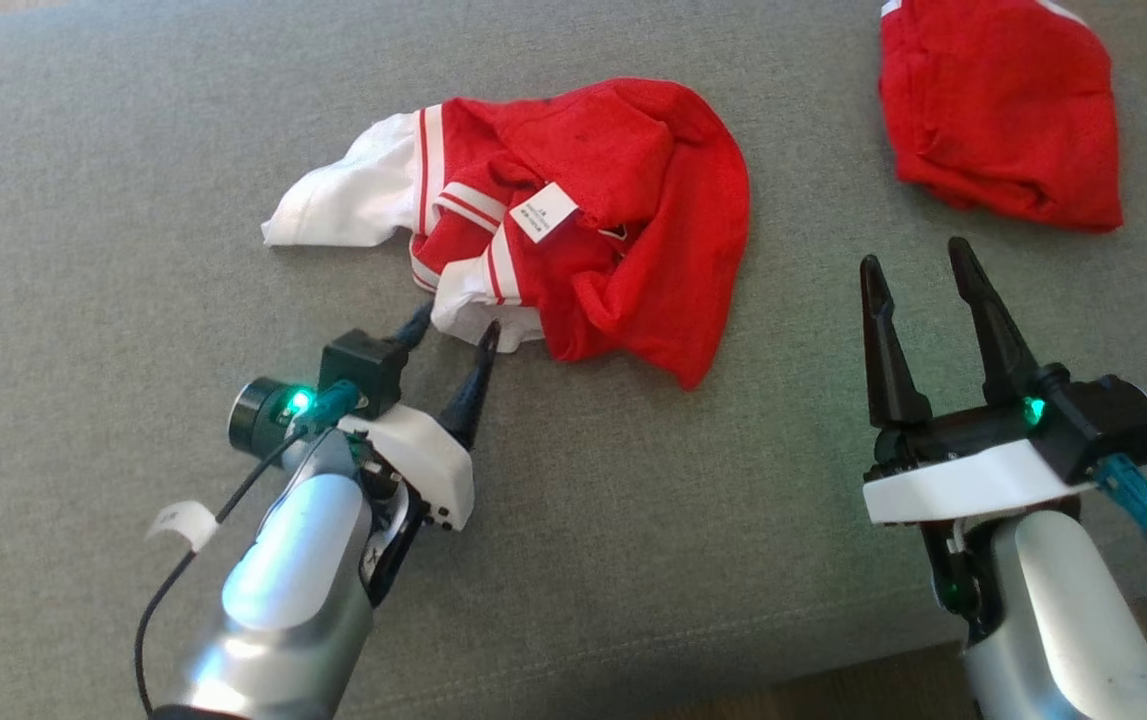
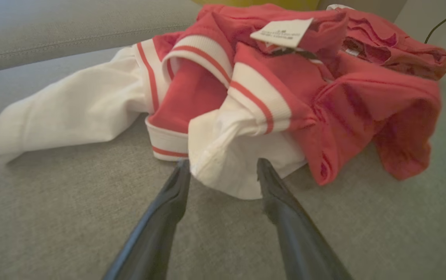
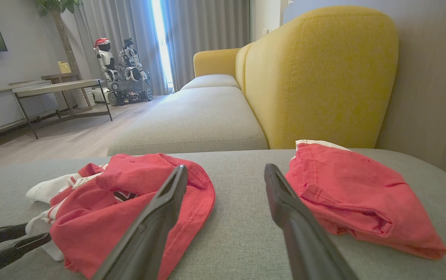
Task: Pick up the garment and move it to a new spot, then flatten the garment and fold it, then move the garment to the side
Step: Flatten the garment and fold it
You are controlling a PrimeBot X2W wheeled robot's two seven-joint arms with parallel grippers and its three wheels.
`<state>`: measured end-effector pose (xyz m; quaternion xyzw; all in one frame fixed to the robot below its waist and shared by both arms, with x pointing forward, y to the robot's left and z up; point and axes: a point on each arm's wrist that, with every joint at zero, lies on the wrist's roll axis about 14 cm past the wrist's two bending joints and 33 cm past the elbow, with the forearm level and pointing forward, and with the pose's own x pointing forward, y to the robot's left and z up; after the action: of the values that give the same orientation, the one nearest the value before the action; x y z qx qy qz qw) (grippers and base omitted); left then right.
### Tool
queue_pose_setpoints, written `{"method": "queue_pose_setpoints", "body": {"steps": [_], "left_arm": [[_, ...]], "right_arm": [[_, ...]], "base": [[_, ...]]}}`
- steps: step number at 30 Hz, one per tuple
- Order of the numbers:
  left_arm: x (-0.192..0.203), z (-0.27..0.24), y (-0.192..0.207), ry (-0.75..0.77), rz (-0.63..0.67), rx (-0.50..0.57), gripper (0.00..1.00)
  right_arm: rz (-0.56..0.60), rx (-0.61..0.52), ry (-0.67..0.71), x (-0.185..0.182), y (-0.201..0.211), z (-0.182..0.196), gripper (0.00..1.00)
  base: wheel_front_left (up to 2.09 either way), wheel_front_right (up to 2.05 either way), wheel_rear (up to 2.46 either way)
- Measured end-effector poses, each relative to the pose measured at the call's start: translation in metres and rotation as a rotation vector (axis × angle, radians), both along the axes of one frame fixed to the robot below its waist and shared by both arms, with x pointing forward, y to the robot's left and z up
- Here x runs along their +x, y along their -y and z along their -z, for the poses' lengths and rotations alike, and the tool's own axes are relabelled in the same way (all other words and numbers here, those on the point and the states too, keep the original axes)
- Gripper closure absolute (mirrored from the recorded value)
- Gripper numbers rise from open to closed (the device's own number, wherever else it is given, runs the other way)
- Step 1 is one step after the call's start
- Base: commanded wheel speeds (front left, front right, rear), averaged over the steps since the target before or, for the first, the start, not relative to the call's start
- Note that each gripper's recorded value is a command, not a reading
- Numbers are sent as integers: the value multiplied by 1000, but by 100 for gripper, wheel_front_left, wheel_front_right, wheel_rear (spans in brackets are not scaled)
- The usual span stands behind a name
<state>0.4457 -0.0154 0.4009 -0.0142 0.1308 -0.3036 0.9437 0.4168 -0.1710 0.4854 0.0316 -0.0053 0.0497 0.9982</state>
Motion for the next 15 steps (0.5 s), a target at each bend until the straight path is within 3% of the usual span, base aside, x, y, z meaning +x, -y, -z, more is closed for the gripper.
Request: {"method": "queue_pose_setpoints", "body": {"steps": [1, 8, 15], "left_arm": [[-1, 2, 0, -7, 4, 6, 100], [5, -11, -6, 26, -18, -8, 100], [21, -61, -42, 158, -164, -78, 100]], "right_arm": [[2, -1, 2, 0, 1, -1, 0], [-10, 5, 10, 2, -4, -2, 0], [-54, 16, 28, 5, -20, -8, 0]], "base": [[0, 0, 0], [0, 0, 0], [0, 0, 0]]}}
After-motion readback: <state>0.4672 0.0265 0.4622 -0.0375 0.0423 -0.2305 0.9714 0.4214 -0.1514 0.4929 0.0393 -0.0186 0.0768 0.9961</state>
